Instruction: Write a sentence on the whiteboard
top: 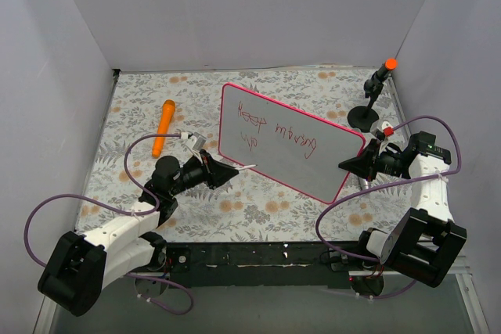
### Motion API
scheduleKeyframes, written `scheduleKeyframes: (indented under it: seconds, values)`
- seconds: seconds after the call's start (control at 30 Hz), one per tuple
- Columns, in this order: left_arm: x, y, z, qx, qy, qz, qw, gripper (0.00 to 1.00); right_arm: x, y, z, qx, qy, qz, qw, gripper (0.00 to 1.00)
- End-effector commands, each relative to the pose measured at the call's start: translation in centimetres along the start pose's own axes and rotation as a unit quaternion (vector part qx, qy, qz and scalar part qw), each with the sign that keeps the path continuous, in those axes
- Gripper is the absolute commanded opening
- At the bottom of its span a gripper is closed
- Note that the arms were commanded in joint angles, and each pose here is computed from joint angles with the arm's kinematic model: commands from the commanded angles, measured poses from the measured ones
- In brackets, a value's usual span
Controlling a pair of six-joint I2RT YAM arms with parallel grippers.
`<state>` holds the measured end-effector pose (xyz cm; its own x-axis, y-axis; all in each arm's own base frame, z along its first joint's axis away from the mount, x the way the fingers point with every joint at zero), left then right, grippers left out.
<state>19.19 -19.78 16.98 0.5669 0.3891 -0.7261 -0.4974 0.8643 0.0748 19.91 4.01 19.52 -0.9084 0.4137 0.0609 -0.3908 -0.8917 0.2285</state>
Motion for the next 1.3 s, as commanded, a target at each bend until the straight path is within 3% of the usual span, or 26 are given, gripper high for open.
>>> scheduleKeyframes:
  seconds: [0.0, 0.53, 0.93, 1.27]
  values:
    - [-0.6, -0.1, 0.5, -0.008, -0.023, -0.015, 1.000, 0.00, -0.1, 0.2, -0.4, 0.024, 0.021, -0.005, 0.999, 0.01]
    - [-0.6, -0.3, 0.9, -0.013, -0.031, -0.017, 0.999, 0.00, -0.1, 0.2, -0.5, 0.024, 0.019, -0.005, 1.000, 0.01]
    - [0.6, -1.2, 4.5, -0.057, -0.041, -0.028, 0.997, 0.00, -0.3, 0.2, -0.6, 0.026, 0.018, -0.006, 0.999, 0.01]
    - [1.8, -3.2, 5.9, -0.051, -0.043, -0.028, 0.997, 0.00, -0.4, 0.1, -0.7, 0.026, 0.015, -0.005, 1.000, 0.01]
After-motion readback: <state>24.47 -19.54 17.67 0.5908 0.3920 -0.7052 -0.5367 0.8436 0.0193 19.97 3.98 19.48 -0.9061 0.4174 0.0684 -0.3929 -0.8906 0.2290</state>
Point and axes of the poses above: each gripper's point midway between its finger pads, its own y axis back along the fingers, its own x axis along the line the jaws close on, z = x × y, the point moved 5 cm from there along y, back along the fingers, and after that the axes turned 11 degrees about y, right-handed, at the moved point
